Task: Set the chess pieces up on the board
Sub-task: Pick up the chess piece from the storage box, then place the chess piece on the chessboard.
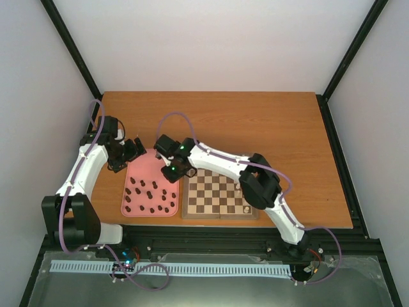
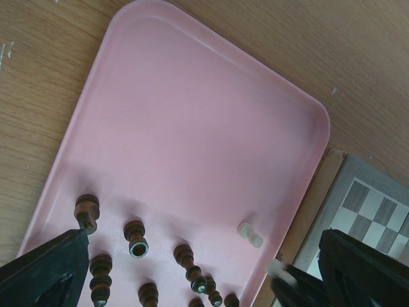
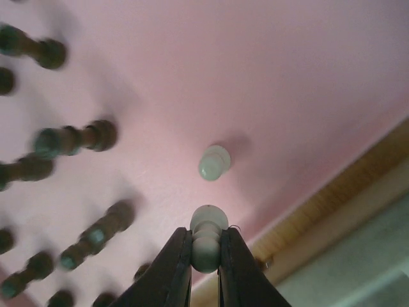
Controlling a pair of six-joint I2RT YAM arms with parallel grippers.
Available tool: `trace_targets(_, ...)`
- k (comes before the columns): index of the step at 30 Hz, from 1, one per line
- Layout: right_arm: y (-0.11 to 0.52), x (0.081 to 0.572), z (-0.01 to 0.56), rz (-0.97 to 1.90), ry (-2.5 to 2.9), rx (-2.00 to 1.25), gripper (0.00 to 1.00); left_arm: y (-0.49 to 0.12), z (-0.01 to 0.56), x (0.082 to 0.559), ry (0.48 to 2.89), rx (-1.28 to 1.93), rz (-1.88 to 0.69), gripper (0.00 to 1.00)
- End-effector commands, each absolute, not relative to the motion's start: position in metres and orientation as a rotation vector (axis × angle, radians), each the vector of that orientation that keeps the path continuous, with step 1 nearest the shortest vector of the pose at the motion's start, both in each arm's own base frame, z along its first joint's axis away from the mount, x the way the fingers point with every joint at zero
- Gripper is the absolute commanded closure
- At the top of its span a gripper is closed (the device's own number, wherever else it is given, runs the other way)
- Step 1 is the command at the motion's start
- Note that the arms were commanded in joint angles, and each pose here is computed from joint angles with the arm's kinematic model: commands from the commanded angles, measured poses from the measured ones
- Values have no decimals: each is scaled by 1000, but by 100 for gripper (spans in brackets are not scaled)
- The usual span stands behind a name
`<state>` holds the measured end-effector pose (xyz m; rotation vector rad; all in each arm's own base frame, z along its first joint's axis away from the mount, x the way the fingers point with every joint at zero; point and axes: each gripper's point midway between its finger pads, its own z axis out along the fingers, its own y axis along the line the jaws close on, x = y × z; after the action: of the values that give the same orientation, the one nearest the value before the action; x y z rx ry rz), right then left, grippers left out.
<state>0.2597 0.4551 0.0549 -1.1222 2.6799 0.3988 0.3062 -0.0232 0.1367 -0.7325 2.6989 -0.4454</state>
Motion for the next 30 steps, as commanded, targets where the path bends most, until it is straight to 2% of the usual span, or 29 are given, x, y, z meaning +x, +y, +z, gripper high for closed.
trace_targets(1, 446, 270, 149, 477, 2536, -1024, 97, -23, 146, 306, 2668, -695, -444, 0)
trace_targets(4, 419, 260, 167, 430, 2554, -1002, 97, -23, 148, 307, 2665, -695, -444, 0)
trace_targets(8, 363, 232, 164, 325, 2646, -969, 97, -23, 148, 309, 2662, -695, -442, 0)
trace_targets(13, 290, 188, 132, 213, 2814, -875, 97, -23, 144, 308, 2669, -701, -443, 0)
trace_targets(17, 259, 167, 113, 192, 2892, -784, 97, -22, 142, 307, 2672, -705, -437, 0)
trace_targets(20, 240, 159, 97, 152, 2931, -727, 97, -22, 141, 305, 2678, -706, -434, 0)
trace_targets(30, 215, 176, 67, 94, 2944, -554, 97, -21, 142, 302, 2681, -702, -419, 0)
